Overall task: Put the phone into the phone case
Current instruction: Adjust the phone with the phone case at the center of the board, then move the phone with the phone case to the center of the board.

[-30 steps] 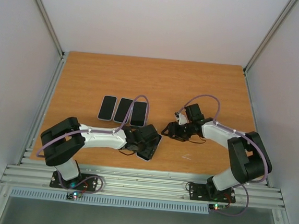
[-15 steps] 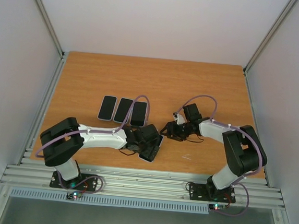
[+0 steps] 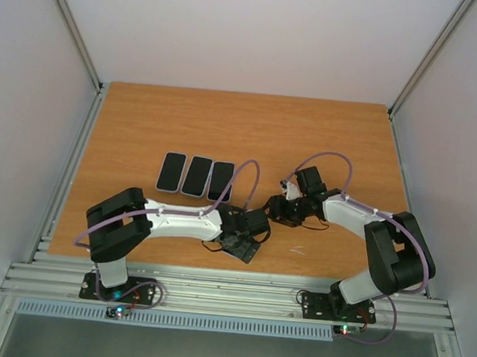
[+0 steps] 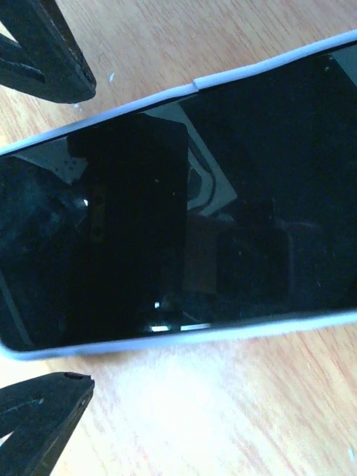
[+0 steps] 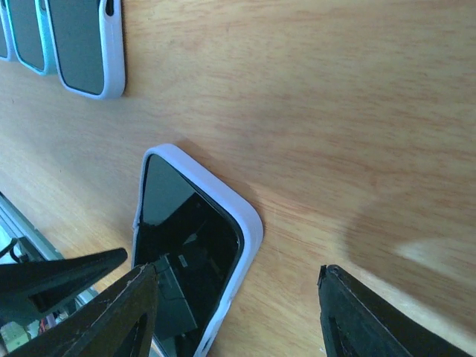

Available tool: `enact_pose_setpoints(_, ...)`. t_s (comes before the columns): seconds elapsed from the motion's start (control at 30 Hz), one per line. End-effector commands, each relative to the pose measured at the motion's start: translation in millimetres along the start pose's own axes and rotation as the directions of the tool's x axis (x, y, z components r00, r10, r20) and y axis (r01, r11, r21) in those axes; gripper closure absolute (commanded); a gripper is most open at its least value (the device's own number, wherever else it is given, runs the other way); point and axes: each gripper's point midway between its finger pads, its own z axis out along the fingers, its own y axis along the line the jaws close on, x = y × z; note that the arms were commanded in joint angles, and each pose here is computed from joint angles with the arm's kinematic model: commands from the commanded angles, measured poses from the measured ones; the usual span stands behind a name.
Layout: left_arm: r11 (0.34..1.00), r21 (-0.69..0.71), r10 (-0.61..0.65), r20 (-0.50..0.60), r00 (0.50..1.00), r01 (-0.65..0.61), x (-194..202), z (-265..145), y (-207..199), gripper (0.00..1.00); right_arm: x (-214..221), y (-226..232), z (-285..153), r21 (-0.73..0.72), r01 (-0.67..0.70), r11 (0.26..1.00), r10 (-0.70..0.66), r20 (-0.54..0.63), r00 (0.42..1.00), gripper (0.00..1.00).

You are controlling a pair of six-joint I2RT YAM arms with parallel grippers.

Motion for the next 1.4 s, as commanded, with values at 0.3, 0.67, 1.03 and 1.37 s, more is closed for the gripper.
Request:
enact_pose_setpoints(0.3, 0.989, -0.145, -0.004, -0.106, 0.994, -0.012, 12, 27, 14, 0.02, 6, -4, -4, 0.017, 0.035, 0.999, -0.035, 0.002, 0.999, 0.39)
enact_pose_setpoints(0.67, 0.987, -0.163, -0.025, -0.086, 0.996, 0.011, 17, 29, 24, 0.22, 3, 0, 0, -0.012, 0.030, 0.999, -0.030, -0.002, 1.000, 0.39)
enact_pose_setpoints(1.03, 0.993, 0.053, -0.112, 0.091, 0.990, 0.108, -1, -1, 17, 0.28, 1, 8, 12, -0.097, -0.011, 0.995, 0.007, -0.039, 0.999, 0.41)
enact_pose_setpoints(1.37, 0.982, 0.136, -0.143, 0.076, 0.987, 0.132, 0, 2, 9, 0.28, 1, 9, 30, -0.169, -0.040, 0.985, 0.027, -0.079, 0.997, 0.47)
